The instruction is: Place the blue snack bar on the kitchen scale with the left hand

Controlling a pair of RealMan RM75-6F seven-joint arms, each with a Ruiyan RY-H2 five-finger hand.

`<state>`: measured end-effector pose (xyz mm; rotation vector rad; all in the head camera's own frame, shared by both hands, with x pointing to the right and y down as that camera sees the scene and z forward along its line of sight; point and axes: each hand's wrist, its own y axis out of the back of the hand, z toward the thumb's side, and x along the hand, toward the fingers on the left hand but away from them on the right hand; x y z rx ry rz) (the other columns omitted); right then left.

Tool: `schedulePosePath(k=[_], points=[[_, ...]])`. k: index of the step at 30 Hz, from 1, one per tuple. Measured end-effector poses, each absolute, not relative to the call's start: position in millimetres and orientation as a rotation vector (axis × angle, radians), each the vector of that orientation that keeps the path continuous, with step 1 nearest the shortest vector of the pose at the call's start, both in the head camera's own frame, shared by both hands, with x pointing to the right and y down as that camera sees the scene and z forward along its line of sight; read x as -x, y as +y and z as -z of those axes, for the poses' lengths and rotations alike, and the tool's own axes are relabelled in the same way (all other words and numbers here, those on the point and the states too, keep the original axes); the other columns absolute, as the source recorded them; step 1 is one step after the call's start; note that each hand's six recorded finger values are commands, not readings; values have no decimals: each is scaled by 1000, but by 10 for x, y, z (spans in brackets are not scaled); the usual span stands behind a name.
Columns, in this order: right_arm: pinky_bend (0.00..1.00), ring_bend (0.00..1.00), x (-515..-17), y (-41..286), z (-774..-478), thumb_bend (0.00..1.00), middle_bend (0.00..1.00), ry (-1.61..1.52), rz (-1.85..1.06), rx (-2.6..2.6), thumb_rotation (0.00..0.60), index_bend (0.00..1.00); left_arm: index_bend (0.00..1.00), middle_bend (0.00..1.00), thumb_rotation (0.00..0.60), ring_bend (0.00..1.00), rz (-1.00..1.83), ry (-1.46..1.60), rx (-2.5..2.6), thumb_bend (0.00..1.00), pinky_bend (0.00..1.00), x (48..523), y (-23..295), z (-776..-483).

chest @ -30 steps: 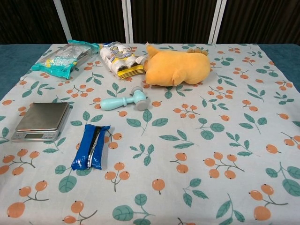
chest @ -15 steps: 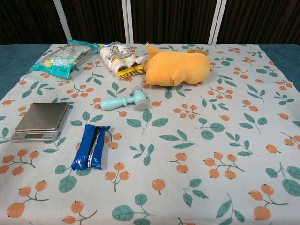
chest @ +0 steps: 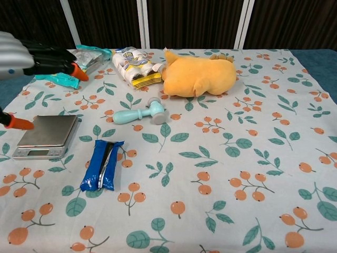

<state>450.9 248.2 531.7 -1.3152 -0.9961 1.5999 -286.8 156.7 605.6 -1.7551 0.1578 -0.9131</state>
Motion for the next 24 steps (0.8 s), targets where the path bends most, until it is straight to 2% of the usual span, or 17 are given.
schedulePosePath(k=[5,14,24], points=[[0,15,-4509,2494,-5343,577,32,-987,-1607,1319,600,59,144,143,600,45,840,42,1772,138,155,2627,1654,-6223],[0,14,-4530,2480,-5298,577,32,-1006,-1600,1306,600,59,148,168,600,71,739,-7,1855,138,196,2366,1861,-6344],[0,15,-4532,2485,-5302,577,31,-1006,-1607,1304,600,59,153,178,600,74,689,-105,1817,138,214,2243,1892,-6599]])
